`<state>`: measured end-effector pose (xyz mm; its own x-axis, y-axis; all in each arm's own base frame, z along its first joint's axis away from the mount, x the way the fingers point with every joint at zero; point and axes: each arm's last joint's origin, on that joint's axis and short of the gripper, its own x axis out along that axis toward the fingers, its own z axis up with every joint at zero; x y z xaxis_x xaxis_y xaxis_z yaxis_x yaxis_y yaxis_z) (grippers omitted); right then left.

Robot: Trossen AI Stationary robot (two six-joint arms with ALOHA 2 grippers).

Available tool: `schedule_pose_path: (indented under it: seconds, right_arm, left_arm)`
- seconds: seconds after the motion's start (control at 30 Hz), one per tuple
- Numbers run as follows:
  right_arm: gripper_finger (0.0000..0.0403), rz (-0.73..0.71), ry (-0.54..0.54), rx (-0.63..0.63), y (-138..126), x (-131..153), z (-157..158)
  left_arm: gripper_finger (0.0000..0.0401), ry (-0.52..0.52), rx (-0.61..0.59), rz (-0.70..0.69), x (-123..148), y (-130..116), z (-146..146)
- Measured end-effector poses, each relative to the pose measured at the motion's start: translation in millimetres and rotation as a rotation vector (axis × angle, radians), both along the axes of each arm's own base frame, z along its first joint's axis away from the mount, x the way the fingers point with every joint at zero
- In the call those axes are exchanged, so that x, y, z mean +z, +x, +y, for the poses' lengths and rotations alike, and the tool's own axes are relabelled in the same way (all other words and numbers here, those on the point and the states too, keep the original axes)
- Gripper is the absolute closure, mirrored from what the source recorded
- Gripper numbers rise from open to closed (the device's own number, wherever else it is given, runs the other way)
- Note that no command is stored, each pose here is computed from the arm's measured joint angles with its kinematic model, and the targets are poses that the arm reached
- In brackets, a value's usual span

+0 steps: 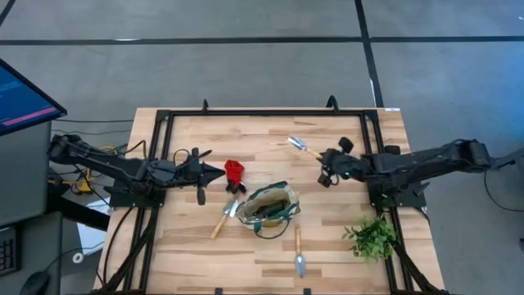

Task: Pick & Place Garden tools in Gardening bag
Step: Put the top trowel into the gardening bag

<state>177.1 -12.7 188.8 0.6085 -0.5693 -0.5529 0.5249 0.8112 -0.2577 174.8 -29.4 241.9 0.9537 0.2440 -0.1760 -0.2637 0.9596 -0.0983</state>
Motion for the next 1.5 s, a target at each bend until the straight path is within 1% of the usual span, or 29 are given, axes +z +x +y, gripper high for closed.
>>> schedule_pose_path:
  seconds: [0.07,0.2,0.3,0.4,0.47,0.6,0.67,0.77,0.83,0.93,1.07,1.17,1.3,1.5]
  right_arm:
    - [0.0342,-0.058,-0.02,0.008,-5,9,5]
    - [0.0342,-0.147,-0.044,0.055,-12,22,17]
    - [0.0342,-0.184,-0.078,0.089,-12,26,27]
    - [0.0342,-0.216,-0.138,0.071,-9,28,36]
    - [0.0342,-0.203,-0.207,0.064,-8,27,42]
    - [0.0342,-0.177,-0.347,0.029,0,25,54]
    - [0.0342,-0.158,-0.41,0.017,5,22,60]
    - [0.0342,-0.108,-0.506,0.013,15,16,68]
    - [0.0342,-0.076,-0.563,0.015,22,12,72]
    - [0.0342,-0.035,-0.633,0.029,32,7,79]
    - [0.0342,0.002,-0.703,0.037,43,2,84]
    - [0.0342,0.01,-0.731,0.043,48,1,86]
    - [0.0342,0.029,-0.757,0.053,52,-3,88]
    - [0.0342,0.065,-0.787,0.07,60,-2,91]
  left_arm:
    - [0.0399,-0.034,0.023,-0.04,3,2,3]
    - [0.039,-0.045,0.063,-0.063,2,9,9]
    - [0.0369,-0.03,0.063,-0.022,-5,17,13]
    - [0.0337,-0.042,0.043,-0.02,-12,28,17]
    - [0.0315,-0.118,0.059,-0.095,-11,37,20]
    - [0.0278,-0.336,0.098,-0.303,-5,50,31]
    - [0.0267,-0.411,0.04,-0.335,0,54,38]
    - [0.0261,-0.483,-0.1,-0.335,8,62,45]
    - [0.0262,-0.518,-0.122,-0.344,14,68,49]
    - [0.0265,-0.524,-0.11,-0.357,20,77,54]
    - [0.0267,-0.534,-0.085,-0.345,19,89,61]
    - [0.0267,-0.538,-0.07,-0.325,15,97,64]
    - [0.0267,-0.569,-0.056,-0.299,7,106,65]
    - [0.0267,-0.576,-0.056,-0.299,10,125,68]
